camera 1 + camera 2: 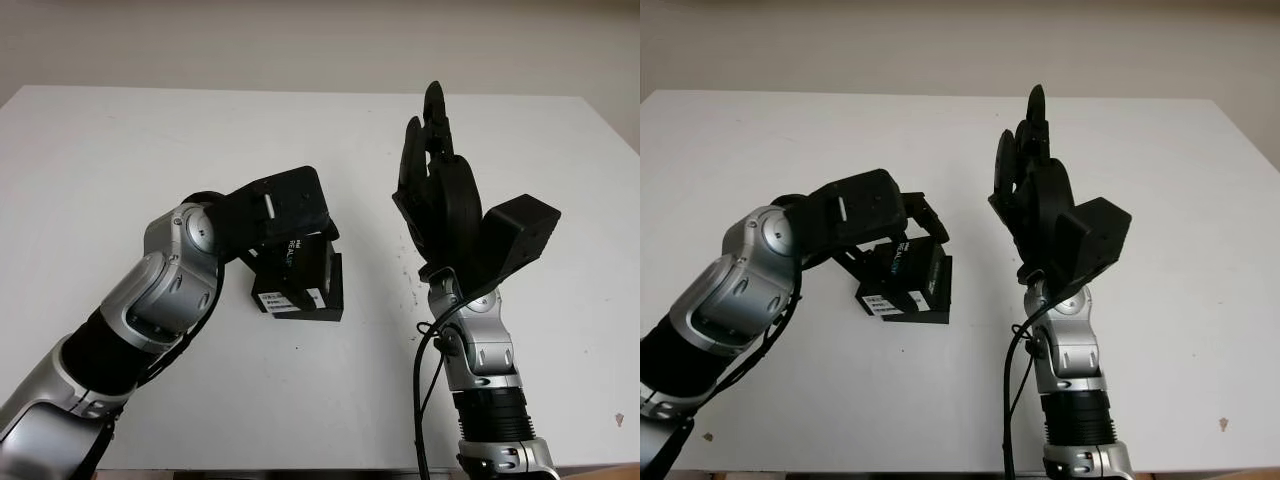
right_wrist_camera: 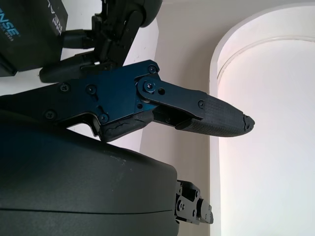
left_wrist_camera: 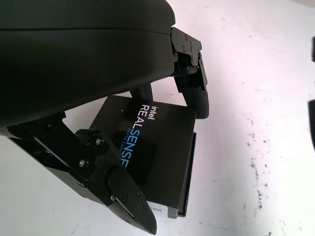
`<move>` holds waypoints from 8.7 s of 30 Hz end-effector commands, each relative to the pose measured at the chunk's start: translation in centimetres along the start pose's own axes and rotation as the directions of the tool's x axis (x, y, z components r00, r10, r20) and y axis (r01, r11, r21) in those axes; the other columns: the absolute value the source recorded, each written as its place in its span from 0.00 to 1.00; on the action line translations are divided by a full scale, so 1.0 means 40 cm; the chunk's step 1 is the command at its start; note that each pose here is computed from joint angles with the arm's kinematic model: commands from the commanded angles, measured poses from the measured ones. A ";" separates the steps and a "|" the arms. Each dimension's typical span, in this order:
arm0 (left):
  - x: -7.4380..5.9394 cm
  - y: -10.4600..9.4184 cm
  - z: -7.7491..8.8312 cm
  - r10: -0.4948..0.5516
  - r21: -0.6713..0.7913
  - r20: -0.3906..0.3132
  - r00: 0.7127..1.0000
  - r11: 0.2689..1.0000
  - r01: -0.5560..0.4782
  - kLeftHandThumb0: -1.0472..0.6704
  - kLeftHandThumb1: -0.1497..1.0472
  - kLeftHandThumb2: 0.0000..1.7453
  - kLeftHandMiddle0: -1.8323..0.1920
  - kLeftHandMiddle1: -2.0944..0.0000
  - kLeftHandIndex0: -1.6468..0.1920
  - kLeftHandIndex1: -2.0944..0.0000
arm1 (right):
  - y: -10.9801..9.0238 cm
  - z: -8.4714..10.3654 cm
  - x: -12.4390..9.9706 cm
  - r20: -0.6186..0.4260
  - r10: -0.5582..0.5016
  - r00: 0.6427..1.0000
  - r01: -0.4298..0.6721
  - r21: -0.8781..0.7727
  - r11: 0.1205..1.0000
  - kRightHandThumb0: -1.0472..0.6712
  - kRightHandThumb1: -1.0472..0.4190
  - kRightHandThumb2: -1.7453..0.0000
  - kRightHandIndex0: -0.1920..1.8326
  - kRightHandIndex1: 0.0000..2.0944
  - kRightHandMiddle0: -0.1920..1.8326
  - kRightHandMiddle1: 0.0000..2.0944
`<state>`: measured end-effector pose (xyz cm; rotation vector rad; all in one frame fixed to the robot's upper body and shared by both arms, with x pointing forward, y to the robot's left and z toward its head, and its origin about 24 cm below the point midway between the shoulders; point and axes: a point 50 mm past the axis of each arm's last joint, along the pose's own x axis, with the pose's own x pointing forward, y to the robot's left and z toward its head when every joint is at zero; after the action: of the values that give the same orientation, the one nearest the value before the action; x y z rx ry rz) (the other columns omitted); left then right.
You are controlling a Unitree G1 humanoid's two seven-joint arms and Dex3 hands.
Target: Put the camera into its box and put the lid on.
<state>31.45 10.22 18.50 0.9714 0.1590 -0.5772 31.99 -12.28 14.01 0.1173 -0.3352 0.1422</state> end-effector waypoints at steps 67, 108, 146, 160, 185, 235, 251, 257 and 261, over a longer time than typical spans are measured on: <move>0.028 -0.062 0.074 -0.060 0.096 0.029 0.998 0.994 0.057 0.55 0.87 0.03 0.88 0.29 0.86 0.33 | 0.017 -0.004 -0.002 -0.005 -0.015 1.000 0.015 0.008 1.000 0.16 0.00 0.60 0.00 0.00 0.00 0.00; 0.002 -0.063 0.156 -0.304 0.514 -0.002 0.953 0.817 0.262 0.10 0.98 0.05 1.00 1.00 1.00 1.00 | 0.016 -0.005 0.003 0.007 -0.027 1.000 0.027 0.008 1.000 0.17 0.00 0.60 0.00 0.00 0.00 0.00; -0.123 0.174 -0.063 0.196 0.094 0.384 0.902 0.964 -0.249 0.12 0.97 0.03 0.96 0.97 0.99 0.93 | -0.061 0.026 0.036 0.023 -0.051 0.998 0.050 0.053 0.997 0.16 0.00 0.63 0.00 0.00 0.00 0.00; -0.111 0.088 -0.232 0.161 0.000 0.274 0.948 0.986 -0.167 0.10 0.93 0.03 1.00 1.00 1.00 1.00 | -0.117 0.064 0.063 0.000 -0.041 0.999 0.040 0.109 0.993 0.16 0.00 0.63 0.00 0.00 0.00 0.00; -0.050 -0.076 -0.267 0.079 -0.105 0.288 0.954 0.993 -0.050 0.10 0.86 0.03 1.00 0.99 1.00 1.00 | -0.120 0.056 0.055 -0.030 -0.035 0.999 0.037 0.072 0.997 0.16 0.00 0.62 0.00 0.00 0.00 0.00; -0.046 -0.095 -0.268 0.178 -0.139 0.228 0.957 0.979 -0.149 0.24 0.82 0.03 0.89 0.80 0.87 0.92 | -0.121 0.053 0.052 -0.042 -0.041 0.998 0.042 0.045 0.998 0.17 0.00 0.62 0.00 0.00 0.00 0.00; -0.043 -0.107 -0.262 0.160 -0.154 0.228 0.961 0.980 -0.126 0.28 0.80 0.03 0.82 0.90 0.85 0.93 | -0.123 0.051 0.051 -0.043 -0.042 0.998 0.044 0.044 0.998 0.18 0.00 0.62 0.00 0.00 0.00 0.00; -0.043 -0.121 -0.263 0.217 -0.213 0.252 0.943 0.963 -0.164 0.34 0.81 0.03 0.91 0.49 0.89 0.65 | -0.120 0.051 0.049 -0.041 -0.039 0.998 0.040 0.028 0.999 0.18 0.00 0.62 0.00 0.00 0.00 0.00; -0.042 -0.128 -0.264 0.246 -0.248 0.267 0.932 0.952 -0.180 0.35 0.83 0.03 0.89 0.37 0.91 0.50 | -0.120 0.050 0.048 -0.042 -0.042 0.998 0.043 0.028 0.999 0.18 0.00 0.62 0.00 0.00 0.00 0.00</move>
<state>28.75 17.10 9.68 0.6832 -0.1478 -0.4975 34.14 -16.73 15.76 0.1662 -0.2693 0.1134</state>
